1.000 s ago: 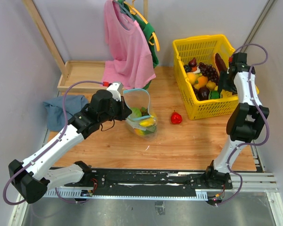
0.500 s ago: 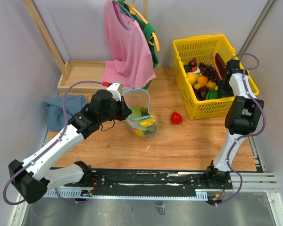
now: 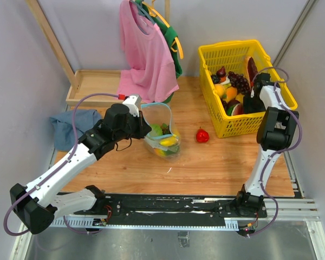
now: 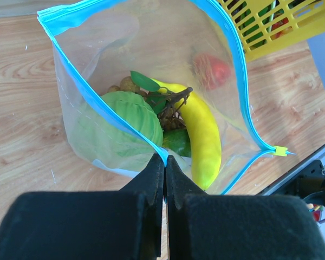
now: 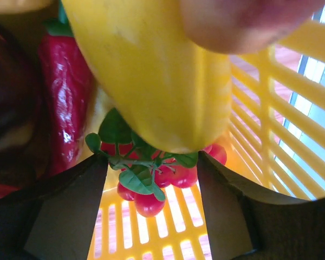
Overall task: Place the food in the zip-top bag and seal the zipper
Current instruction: Pick up the fake fruit from the bin, then place the fake fruit in the zipper food storage bag.
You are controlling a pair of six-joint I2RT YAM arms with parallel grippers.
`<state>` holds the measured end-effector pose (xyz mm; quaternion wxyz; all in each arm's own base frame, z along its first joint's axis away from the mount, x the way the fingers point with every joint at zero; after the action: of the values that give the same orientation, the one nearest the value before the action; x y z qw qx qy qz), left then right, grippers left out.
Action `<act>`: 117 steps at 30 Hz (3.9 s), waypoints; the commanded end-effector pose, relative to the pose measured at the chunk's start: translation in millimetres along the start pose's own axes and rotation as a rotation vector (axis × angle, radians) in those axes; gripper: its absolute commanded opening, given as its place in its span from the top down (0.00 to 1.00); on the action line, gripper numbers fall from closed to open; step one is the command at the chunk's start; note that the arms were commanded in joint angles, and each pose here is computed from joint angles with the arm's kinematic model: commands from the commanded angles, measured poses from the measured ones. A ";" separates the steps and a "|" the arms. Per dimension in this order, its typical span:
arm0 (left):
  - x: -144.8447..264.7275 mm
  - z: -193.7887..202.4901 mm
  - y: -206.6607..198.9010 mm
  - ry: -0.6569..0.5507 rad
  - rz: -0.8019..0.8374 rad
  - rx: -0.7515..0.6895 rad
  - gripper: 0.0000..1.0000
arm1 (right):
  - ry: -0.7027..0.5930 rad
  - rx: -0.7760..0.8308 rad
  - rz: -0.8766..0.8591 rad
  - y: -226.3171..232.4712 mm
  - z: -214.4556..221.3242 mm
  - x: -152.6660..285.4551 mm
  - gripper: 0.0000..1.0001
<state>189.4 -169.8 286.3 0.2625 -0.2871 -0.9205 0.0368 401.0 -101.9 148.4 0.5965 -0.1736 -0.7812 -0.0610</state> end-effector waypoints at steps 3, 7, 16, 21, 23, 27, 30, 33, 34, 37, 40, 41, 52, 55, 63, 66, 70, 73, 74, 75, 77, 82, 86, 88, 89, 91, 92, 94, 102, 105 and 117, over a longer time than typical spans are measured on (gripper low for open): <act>2.7 -2.8 0.4 -0.034 -0.004 -0.013 1.00 | 0.061 0.030 0.001 2.4 1.6 -24.8 0.44; 2.7 -3.0 0.3 -0.032 -0.007 -0.010 1.00 | 0.031 0.010 -0.014 1.7 -0.1 -5.1 0.61; 2.4 -4.8 0.5 -0.032 -0.022 0.007 1.00 | -0.074 -0.033 -0.042 -2.3 2.8 41.6 0.86; 1.8 -6.7 -0.6 -0.025 -0.024 0.025 1.00 | -0.168 -0.049 -0.078 -0.3 4.4 74.3 0.95; 1.4 -7.1 -0.6 -0.024 -0.031 0.032 1.00 | -0.206 -0.046 -0.088 2.4 5.5 88.3 0.96; -0.1 -8.5 -0.9 -0.017 -0.035 0.044 1.00 | -0.313 -0.055 -0.102 9.6 11.7 118.1 0.98; -1.5 -9.0 -1.7 -0.011 -0.031 0.050 1.00 | -0.434 -0.085 -0.135 12.8 16.9 143.4 0.99; -1.8 -9.1 -1.3 -0.008 -0.040 0.050 1.00 | -0.540 -0.077 -0.199 21.1 23.6 173.2 0.99; -1.9 -9.2 -1.0 -0.007 -0.046 0.050 1.00 | -0.575 -0.063 -0.215 25.3 25.8 184.3 0.99; -2.1 -11.5 -1.6 -0.009 -0.046 0.057 1.00 | -0.667 -0.021 -0.261 39.9 36.6 219.4 0.99; -3.5 -12.6 -3.3 -0.005 -0.034 0.066 1.00 | -0.739 0.021 -0.316 58.1 49.7 246.9 0.99; -3.9 -12.8 -3.6 -0.004 -0.032 0.069 1.00 | -0.768 0.038 -0.345 64.1 54.3 256.4 0.99; -5.7 -10.8 -5.5 -0.007 -0.016 0.105 1.00 | -0.919 0.203 -0.801 139.3 126.3 334.0 0.99; -4.3 -10.8 -6.1 -0.008 -0.012 0.109 1.00 | -0.914 0.241 -0.959 164.7 143.3 344.9 0.99; -1.0 -9.6 -6.6 -0.022 0.000 0.118 1.00 | -0.833 0.402 -1.193 231.6 186.8 349.6 0.99; -0.3 -9.2 -6.7 -0.024 0.003 0.118 1.00 | -0.788 0.446 -1.231 249.5 194.8 346.1 0.99; 1.2 -8.8 -6.6 -0.034 0.006 0.119 1.00 | -0.728 0.484 -1.242 270.1 205.1 333.0 0.99; 1.9 -8.1 -6.5 -0.035 0.008 0.119 1.00 | -0.688 0.510 -1.190 279.6 208.1 314.6 0.99; 1.8 -7.6 -6.5 -0.034 0.010 0.119 1.00 | -0.681 0.525 -1.165 281.9 208.5 306.7 0.98; 2.0 -7.4 -6.8 -0.035 0.013 0.120 1.00 | -0.670 0.539 -1.138 283.7 209.2 298.5 0.98; 1.7 -6.2 -6.5 -0.033 0.014 0.121 1.00 | -0.636 0.571 -1.090 285.6 211.6 286.2 0.96; 1.4 -4.9 -5.9 -0.031 0.009 0.115 1.00 | -0.569 0.621 -0.968 285.0 216.3 259.7 0.88; 0.6 -4.2 -5.3 -0.029 0.006 0.115 1.00 | -0.559 0.646 -0.921 284.9 215.0 255.7 0.66; 0.2 -4.1 -5.7 -0.027 0.009 0.115 1.00 | -0.565 0.663 -0.935 285.3 214.0 262.8 0.50; -0.2 -3.9 -5.7 -0.026 0.009 0.114 1.00 | -0.571 0.675 -0.948 285.4 213.7 267.2 0.45; -0.6 -4.3 -5.9 -0.024 0.009 0.116 1.00 | -0.586 0.692 -0.967 284.5 214.9 276.5 0.39; -0.8 -4.6 -5.9 -0.024 0.009 0.117 0.99 | -0.590 0.701 -0.976 282.9 216.1 279.9 0.37; -1.5 -4.3 -5.9 -0.023 0.007 0.121 1.00 | -0.601 0.712 -1.000 277.4 217.2 287.3 0.35; -2.0 -3.1 -5.3 -0.022 -0.003 0.141 1.00 | -0.725 0.764 -1.020 233.6 226.2 298.0 0.25; -3.1 -1.3 -5.6 -0.017 -0.001 0.149 1.00 | -0.770 0.803 -1.018 217.4 234.7 284.8 0.23; -4.8 1.3 -6.2 -0.009 -0.001 0.180 1.00 | -0.911 0.875 -1.161 196.6 267.0 231.5 0.31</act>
<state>189.2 -176.2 283.2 0.2909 -0.2596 -0.9145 0.1081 174.0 201.3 267.0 0.2077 0.4516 -0.8667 0.0422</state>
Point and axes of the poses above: each gripper's point midway between its finger pads, its own x axis back along the fingers, its own y axis along the line the jaws close on, z = x × y, the point moved 10 cm from there along x, back along the fingers, and after that the axes turned 12 degrees about -x, right-handed, at the moved point
